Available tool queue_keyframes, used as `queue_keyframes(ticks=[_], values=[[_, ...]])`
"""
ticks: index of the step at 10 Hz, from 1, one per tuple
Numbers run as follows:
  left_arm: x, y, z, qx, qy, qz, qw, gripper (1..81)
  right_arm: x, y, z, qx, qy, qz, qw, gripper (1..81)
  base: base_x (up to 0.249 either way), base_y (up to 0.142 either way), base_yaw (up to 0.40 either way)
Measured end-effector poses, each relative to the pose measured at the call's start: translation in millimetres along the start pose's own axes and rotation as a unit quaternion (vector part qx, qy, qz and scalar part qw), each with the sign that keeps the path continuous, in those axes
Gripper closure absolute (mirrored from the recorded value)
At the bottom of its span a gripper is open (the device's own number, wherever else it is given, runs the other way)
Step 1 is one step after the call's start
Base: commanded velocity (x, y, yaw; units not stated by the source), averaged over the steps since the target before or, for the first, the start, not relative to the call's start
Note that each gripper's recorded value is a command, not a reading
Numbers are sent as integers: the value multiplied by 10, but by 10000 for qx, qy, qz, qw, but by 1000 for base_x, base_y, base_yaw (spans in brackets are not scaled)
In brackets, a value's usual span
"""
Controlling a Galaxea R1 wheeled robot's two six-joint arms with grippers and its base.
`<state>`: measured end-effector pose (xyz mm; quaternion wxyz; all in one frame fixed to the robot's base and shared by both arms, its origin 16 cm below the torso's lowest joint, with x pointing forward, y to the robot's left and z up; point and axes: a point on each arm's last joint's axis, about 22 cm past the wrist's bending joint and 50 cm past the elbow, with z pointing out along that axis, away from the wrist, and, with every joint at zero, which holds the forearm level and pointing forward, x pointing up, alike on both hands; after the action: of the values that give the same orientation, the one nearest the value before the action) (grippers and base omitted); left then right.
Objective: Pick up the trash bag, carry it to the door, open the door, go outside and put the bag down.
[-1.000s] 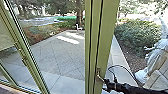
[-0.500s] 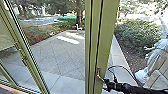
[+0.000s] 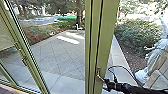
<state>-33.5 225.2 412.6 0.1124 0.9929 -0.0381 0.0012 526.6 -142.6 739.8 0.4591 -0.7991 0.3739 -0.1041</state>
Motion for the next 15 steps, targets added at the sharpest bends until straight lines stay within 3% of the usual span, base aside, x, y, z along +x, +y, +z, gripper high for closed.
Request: queue_keyframes(ticks=[1,2,4,11,15], values=[[-93,7,-7,-4,-42,-9,10000,811,-16,54,-22,-33,6,-1,10000,10,92,0,0],[-152,14,-12,-14,-86,-15,10000,811,-54,58,-51,67,-24,-123,9999,10,99,0,0],[-7,-21,-4,15,19,4,10000,811,-54,86,-103,75,-29,-163,9998,10,100,0,0],[-17,-17,-4,7,4,12,10000,811,-52,186,-228,33,-31,-293,9996,10,97,0,0],[10,-16,-2,8,8,13,10000,811,148,133,-249,-162,110,-193,9996,10,20,0,0]])
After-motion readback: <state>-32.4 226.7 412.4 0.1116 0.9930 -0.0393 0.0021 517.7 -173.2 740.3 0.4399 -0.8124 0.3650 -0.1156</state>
